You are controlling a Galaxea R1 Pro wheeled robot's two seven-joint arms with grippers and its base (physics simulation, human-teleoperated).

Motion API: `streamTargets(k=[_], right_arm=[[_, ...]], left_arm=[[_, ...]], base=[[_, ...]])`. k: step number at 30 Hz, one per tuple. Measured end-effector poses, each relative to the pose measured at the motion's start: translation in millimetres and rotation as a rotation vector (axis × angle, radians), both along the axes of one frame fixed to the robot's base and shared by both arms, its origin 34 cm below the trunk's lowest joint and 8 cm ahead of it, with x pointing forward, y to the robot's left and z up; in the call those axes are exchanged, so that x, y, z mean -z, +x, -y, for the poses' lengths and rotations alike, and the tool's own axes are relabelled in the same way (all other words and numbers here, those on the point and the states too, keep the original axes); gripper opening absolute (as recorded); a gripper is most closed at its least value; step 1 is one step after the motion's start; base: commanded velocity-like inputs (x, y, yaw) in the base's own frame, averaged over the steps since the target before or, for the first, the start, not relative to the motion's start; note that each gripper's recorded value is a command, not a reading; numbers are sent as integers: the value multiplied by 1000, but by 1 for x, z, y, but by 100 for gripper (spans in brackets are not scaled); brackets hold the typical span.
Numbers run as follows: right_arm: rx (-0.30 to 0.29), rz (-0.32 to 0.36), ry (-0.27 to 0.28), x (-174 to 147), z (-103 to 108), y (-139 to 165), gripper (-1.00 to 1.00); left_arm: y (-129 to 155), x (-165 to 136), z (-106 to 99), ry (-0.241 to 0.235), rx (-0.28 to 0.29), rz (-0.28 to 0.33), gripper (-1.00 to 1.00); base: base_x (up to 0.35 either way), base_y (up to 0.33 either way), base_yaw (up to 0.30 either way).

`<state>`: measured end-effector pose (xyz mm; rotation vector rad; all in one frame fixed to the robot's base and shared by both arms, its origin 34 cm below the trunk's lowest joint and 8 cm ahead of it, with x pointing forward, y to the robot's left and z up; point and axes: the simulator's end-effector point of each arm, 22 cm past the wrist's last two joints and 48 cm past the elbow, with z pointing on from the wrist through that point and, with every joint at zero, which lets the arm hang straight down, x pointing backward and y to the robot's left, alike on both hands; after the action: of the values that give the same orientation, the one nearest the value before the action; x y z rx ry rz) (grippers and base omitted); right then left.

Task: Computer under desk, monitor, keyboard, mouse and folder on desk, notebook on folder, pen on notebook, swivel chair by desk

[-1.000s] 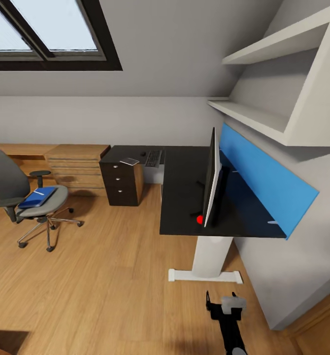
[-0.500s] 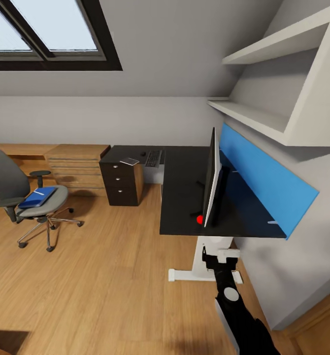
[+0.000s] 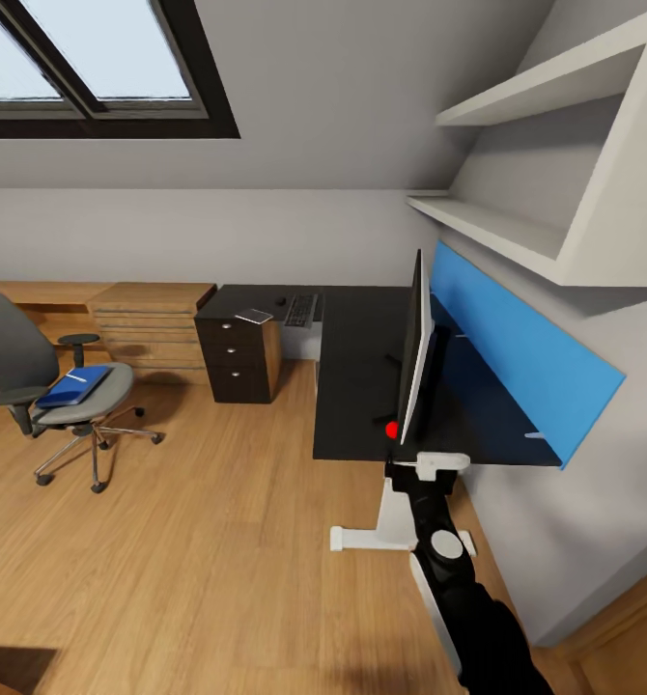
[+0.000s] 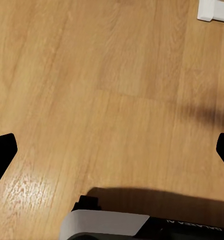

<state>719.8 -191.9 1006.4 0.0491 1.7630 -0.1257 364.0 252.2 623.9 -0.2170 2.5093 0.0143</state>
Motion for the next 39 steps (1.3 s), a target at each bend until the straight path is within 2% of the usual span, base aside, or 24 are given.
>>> streamTargets(k=[15, 26, 39], right_arm=[[-11, 73, 12, -47, -7, 2, 100], [-9, 136, 21, -62, -6, 3, 100], [-9, 148, 22, -63, -5, 4, 100]], left_arm=[[0, 0, 0, 0, -1, 1, 100], [1, 0, 0, -2, 0, 3, 100], [1, 0, 1, -2, 1, 2, 100]], base=[[2, 0, 0], [161, 0, 0], [19, 0, 0]])
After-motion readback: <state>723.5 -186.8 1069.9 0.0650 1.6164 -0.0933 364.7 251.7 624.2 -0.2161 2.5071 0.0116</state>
